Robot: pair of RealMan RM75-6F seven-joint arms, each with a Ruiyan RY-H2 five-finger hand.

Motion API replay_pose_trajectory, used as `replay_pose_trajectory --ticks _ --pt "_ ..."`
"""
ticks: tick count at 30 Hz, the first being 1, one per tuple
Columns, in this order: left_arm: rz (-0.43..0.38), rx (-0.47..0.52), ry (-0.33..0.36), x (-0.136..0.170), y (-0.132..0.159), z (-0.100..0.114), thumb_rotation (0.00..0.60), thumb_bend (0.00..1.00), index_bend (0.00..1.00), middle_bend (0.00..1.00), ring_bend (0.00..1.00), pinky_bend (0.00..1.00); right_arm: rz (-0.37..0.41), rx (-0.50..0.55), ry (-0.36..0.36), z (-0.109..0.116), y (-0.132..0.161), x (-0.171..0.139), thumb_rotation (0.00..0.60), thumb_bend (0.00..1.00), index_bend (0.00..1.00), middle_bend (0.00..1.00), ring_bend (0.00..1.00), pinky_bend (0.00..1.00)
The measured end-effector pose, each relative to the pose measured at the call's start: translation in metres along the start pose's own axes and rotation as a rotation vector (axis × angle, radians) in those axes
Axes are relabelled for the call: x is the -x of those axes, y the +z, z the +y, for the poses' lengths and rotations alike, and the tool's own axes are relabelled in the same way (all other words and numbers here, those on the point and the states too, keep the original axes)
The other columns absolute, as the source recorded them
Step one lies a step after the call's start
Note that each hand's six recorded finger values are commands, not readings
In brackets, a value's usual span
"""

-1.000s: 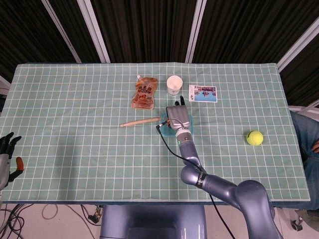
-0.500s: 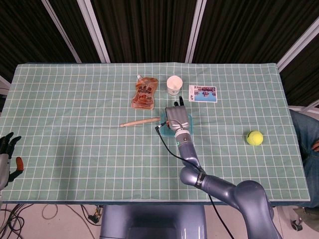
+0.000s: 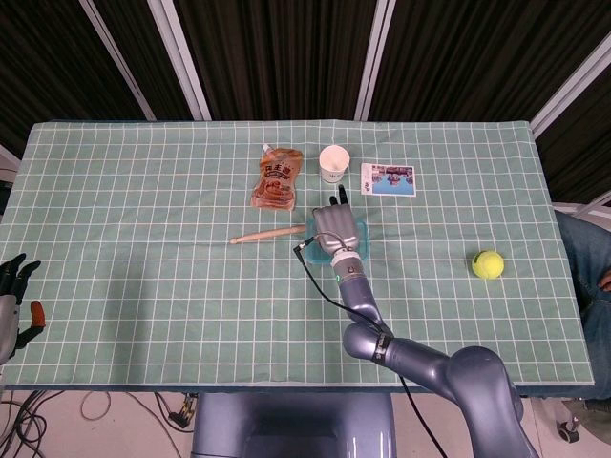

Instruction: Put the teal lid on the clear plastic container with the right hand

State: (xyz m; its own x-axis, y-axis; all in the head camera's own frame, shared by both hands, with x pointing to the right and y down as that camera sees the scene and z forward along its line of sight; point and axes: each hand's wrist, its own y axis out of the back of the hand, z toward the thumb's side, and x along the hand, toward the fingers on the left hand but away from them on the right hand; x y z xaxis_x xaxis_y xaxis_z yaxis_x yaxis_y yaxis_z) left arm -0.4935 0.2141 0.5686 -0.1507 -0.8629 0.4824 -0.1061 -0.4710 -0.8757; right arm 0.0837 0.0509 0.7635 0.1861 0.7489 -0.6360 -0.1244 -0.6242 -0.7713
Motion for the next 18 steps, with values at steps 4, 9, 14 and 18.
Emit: replay_pose_trajectory --ticks 4,9,14,18 --pt "0.000 0.001 0.001 0.000 0.000 0.000 0.600 0.66 0.11 0.00 0.00 0.00 0.007 -0.026 -0.013 0.001 0.003 -0.001 0.600 0.48 0.79 0.58 0.25 0.00" --pt "0.001 0.002 0.001 0.000 0.000 0.000 0.600 0.66 0.11 0.00 0.00 0.00 0.007 -0.021 -0.017 0.002 0.005 -0.001 0.600 0.48 0.79 0.58 0.25 0.00" --pt "0.000 0.000 -0.001 0.000 0.000 0.000 0.600 0.66 0.11 0.00 0.00 0.00 -0.002 0.039 -0.042 0.012 0.003 0.000 0.600 0.48 0.52 0.44 0.19 0.00" --pt "-0.004 -0.001 0.002 0.001 0.000 0.000 0.600 0.66 0.11 0.00 0.00 0.00 -0.007 0.122 -0.090 0.032 -0.005 0.000 0.600 0.48 0.38 0.32 0.13 0.00"
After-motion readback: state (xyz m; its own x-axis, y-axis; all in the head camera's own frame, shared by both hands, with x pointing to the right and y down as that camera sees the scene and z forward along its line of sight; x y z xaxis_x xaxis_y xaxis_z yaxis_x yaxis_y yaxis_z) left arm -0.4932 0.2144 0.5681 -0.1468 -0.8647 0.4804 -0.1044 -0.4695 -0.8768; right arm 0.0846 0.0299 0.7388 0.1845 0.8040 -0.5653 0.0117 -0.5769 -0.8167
